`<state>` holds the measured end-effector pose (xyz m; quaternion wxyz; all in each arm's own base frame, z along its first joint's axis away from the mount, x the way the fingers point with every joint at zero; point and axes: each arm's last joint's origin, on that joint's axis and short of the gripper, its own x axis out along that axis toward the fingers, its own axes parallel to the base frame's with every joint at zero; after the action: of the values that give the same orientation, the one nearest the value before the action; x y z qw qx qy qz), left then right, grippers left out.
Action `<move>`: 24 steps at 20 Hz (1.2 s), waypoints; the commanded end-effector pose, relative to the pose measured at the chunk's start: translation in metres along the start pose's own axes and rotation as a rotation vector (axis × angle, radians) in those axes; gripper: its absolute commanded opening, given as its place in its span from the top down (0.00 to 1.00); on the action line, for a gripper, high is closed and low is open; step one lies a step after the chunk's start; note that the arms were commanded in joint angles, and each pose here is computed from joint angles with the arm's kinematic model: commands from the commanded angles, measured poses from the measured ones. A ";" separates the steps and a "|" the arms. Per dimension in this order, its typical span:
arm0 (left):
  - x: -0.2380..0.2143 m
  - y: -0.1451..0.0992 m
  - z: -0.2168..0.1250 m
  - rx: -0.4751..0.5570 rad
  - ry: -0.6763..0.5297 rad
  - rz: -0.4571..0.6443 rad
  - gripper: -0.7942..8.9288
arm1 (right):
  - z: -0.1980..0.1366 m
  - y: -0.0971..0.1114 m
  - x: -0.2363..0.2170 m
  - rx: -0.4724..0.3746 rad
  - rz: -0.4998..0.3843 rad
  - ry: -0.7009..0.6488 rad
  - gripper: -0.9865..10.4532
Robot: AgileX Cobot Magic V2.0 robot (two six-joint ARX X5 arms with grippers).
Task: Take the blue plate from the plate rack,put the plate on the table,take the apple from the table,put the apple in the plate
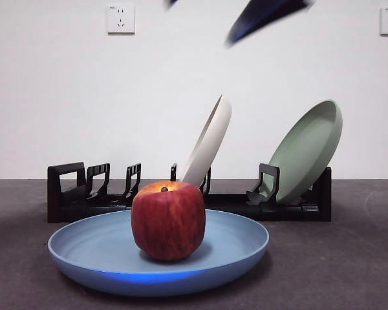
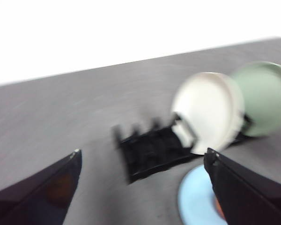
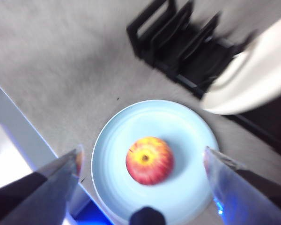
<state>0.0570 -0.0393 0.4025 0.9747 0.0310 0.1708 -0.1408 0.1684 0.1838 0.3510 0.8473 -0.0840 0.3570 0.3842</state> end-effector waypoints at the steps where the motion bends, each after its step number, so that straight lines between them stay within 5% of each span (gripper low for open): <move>1: 0.019 -0.014 0.006 0.147 0.024 -0.074 0.51 | -0.007 -0.005 -0.038 0.006 -0.025 -0.058 0.71; 4: 0.043 -0.027 0.008 0.217 0.089 -0.088 0.81 | -0.020 -0.011 -0.076 0.004 -0.125 -0.114 0.92; 5: 0.052 -0.032 0.008 0.234 0.118 -0.086 0.93 | -0.025 -0.013 -0.086 0.010 -0.183 -0.125 0.93; 7: 0.066 -0.039 0.008 0.250 0.156 -0.085 0.93 | -0.032 -0.014 -0.100 0.016 -0.250 -0.145 0.92; 13: 0.082 -0.050 0.001 0.220 0.123 -0.209 0.93 | -0.061 -0.012 -0.129 0.013 -0.248 -0.273 0.92; 24: 0.089 -0.037 -0.093 0.119 0.051 -0.211 0.93 | -0.143 -0.026 -0.063 0.130 -0.210 -0.375 0.92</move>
<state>0.0988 -0.0906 0.2893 0.9426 0.0921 0.1938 -0.2560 0.0791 0.0672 0.2952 0.9390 -0.0073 0.1979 0.2812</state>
